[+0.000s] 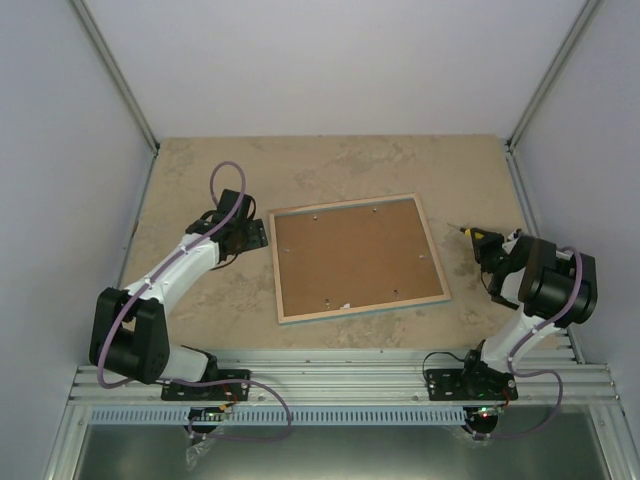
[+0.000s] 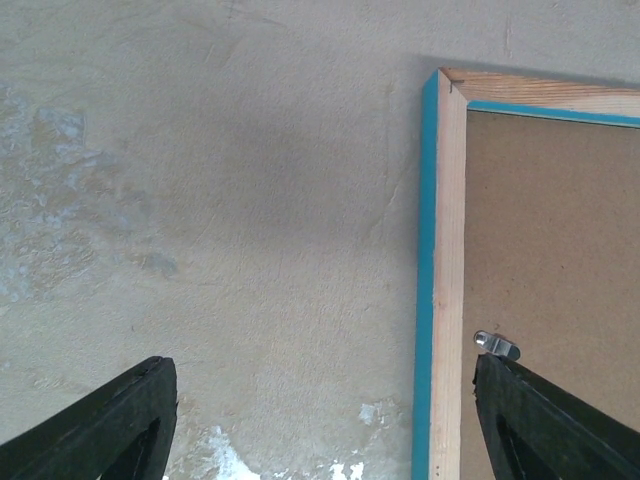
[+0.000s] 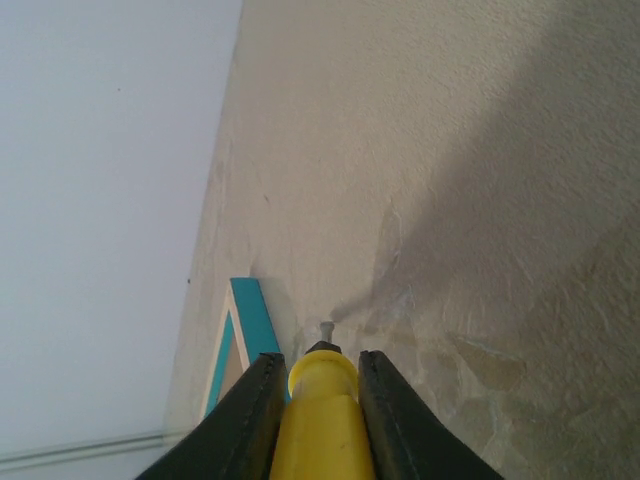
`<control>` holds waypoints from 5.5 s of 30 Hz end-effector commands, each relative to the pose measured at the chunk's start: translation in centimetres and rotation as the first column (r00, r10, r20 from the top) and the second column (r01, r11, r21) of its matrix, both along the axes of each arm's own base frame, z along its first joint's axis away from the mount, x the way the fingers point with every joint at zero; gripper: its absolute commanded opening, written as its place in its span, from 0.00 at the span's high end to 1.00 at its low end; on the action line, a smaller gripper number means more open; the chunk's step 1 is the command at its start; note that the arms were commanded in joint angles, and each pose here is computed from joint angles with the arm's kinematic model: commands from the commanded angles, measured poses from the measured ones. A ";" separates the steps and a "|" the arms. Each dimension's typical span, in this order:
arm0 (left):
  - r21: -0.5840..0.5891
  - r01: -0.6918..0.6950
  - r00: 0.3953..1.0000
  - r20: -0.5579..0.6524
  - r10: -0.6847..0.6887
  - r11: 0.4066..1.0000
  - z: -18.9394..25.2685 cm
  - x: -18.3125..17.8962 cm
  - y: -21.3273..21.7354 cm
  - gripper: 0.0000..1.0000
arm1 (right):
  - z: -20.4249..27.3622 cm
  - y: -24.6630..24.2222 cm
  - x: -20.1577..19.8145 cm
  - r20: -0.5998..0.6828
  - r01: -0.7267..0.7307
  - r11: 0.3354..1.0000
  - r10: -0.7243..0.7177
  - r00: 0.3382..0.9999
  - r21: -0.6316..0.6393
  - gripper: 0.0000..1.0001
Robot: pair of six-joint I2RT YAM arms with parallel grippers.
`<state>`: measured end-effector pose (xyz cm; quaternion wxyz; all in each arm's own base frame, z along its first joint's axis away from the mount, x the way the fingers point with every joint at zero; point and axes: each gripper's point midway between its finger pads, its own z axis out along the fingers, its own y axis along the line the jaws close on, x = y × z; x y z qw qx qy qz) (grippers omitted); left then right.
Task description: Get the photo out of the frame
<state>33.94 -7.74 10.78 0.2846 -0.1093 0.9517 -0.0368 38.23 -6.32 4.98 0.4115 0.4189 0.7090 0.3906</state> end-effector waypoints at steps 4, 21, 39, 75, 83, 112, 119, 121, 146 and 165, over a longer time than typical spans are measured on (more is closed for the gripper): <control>-0.006 0.006 1.000 0.023 -0.006 1.000 0.3 0.3 0.1 0.17 | -0.4 0.3 -0.7 -0.013 -0.014 1.000 0.014 1.000 0.005 0.68; -0.043 0.028 1.000 0.002 -0.028 0.999 -0.2 0.1 -0.6 0.16 | -0.4 0.4 -3.4 -0.094 -0.003 0.996 -0.005 0.996 -0.085 0.36; -0.170 0.082 0.989 -0.110 -0.102 0.982 -2.5 -1.7 -3.0 0.11 | -0.7 -0.8 -6.4 -0.269 -0.084 0.945 -0.004 0.963 -0.316 0.19; -0.277 0.088 0.965 -0.215 -0.151 0.957 -4.9 -4.2 -4.9 0.07 | -2.8 0.0 -8.4 -0.620 -0.429 0.735 0.015 0.785 -0.525 0.02; -0.288 0.096 0.962 -0.221 -0.164 0.953 -5.2 -4.5 -5.2 0.07 | -1.3 -0.1 -7.6 -0.637 -0.484 0.630 -0.022 0.771 -0.608 0.02; -0.351 0.116 0.957 -0.210 -0.199 0.929 -5.0 -4.8 -6.4 0.06 | 6.1 3.2 -5.0 -0.334 -0.356 0.645 0.162 0.928 -0.676 0.02; -0.353 0.119 0.945 -0.246 -0.215 0.928 -5.5 -5.6 -7.2 0.09 | 5.9 7.2 -5.6 -0.343 -0.438 0.604 0.274 0.899 -0.666 0.02; -0.343 0.123 0.940 -0.260 -0.220 0.931 -5.9 -6.1 -7.5 0.12 | 5.9 8.6 -6.0 -0.340 -0.460 0.592 0.309 0.888 -0.662 0.02; -0.146 0.069 0.931 -0.346 -0.116 0.987 -8.3 -8.2 -7.7 0.60 | 4.4 21.8 -11.1 -0.403 -0.667 0.299 0.607 0.685 -0.683 0.02; -0.136 0.041 0.957 -0.279 -0.078 0.990 -7.1 -3.2 -6.9 0.99 | 4.9 30.1 -13.2 -0.435 -0.597 -0.043 0.728 0.531 -0.801 0.02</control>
